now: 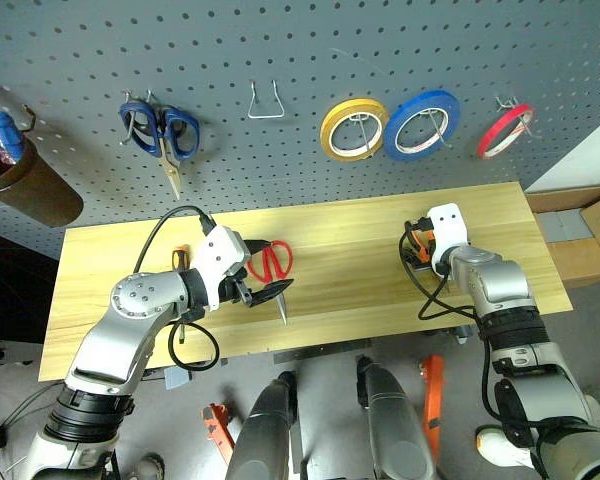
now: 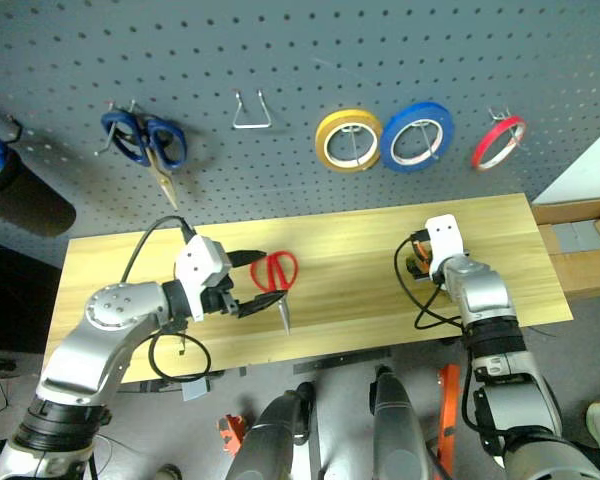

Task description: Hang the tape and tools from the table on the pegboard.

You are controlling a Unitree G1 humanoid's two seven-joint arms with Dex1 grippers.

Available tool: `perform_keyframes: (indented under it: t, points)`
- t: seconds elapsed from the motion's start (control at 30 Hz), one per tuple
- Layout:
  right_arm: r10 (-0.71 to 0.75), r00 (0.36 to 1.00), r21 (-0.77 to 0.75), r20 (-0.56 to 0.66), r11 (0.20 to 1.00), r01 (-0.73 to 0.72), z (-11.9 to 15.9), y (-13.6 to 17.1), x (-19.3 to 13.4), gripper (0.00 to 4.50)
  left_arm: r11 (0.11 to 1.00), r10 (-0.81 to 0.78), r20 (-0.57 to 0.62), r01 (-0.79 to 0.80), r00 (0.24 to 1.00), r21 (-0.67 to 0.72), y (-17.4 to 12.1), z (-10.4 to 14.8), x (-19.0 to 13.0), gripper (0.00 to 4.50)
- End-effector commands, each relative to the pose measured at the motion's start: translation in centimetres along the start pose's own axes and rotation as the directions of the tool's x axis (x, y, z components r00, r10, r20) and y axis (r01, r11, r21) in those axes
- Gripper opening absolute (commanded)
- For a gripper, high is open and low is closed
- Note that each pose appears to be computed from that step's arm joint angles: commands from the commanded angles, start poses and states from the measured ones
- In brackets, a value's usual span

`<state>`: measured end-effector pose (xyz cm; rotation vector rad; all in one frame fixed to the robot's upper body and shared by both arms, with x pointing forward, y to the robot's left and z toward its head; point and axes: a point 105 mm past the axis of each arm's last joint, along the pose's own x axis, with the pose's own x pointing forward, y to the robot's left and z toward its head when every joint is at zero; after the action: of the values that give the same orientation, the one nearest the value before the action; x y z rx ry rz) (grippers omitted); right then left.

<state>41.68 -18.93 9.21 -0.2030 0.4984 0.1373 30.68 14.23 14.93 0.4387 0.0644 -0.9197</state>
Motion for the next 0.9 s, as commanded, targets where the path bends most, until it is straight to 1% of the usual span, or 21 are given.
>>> perform_keyframes:
  t: [0.03, 0.13, 0.27, 0.4, 0.53, 0.63, 0.7, 0.8, 0.83, 0.9]
  points:
    - [-0.016, 0.999, 0.011, -0.048, 1.000, 0.016, -1.2, -0.9, 0.4, 4.49, 1.000, 0.004, 0.026, -0.004, 1.000, 0.023, -0.3, 0.8, -0.2, 4.10]
    - [-0.021, 0.996, 0.034, -0.083, 0.999, 0.023, -1.7, -1.4, 0.6, 3.96, 1.000, 0.009, 0.027, -0.009, 1.000, 0.022, -0.2, 0.8, -0.2, 4.10]
    - [0.003, 0.997, 0.067, -0.080, 0.998, 0.002, -1.3, -0.8, 0.6, 2.73, 1.000, 0.026, 0.025, -0.026, 0.999, 0.012, -0.1, 0.5, -0.4, 4.10]
    - [-0.002, 0.998, 0.058, -0.059, 0.998, 0.006, -0.9, -0.4, 0.3, 2.71, 0.999, 0.051, 0.020, -0.051, 0.999, -0.015, 0.0, 0.1, -0.8, 4.10]
    - [0.013, 1.000, 0.072, 0.028, 0.997, -0.015, 1.2, 0.6, -1.0, 2.71, 0.997, 0.046, -0.007, -0.047, 0.999, -0.056, -0.6, -0.7, -1.9, 4.10]
    - [0.097, 0.983, 0.092, 0.155, 0.989, -0.113, 4.3, 3.3, -4.4, 2.70, 0.991, 0.090, -0.016, -0.091, 0.996, -0.100, -0.4, -1.0, -3.4, 4.10]
    - [0.204, 0.955, 0.101, 0.216, 0.968, -0.230, 5.6, 6.5, -7.3, 2.70, 0.980, 0.148, -0.005, -0.147, 0.989, -0.134, 0.0, -1.0, -4.4, 4.10]
    - [0.365, 0.879, 0.080, 0.307, 0.911, -0.406, 7.2, 11.3, -11.9, 2.70, 0.945, 0.254, 0.004, -0.247, 0.967, -0.214, 0.6, -1.1, -6.4, 4.10]
    - [0.386, 0.864, 0.080, 0.324, 0.899, -0.431, 7.5, 12.0, -12.7, 2.70, 0.937, 0.271, 0.002, -0.264, 0.963, -0.227, 0.6, -1.2, -6.7, 4.10]
    - [0.429, 0.817, 0.063, 0.387, 0.871, -0.487, 8.9, 13.5, -14.6, 2.70, 0.919, 0.320, -0.015, -0.314, 0.947, -0.238, 0.7, -1.6, -7.7, 4.10]
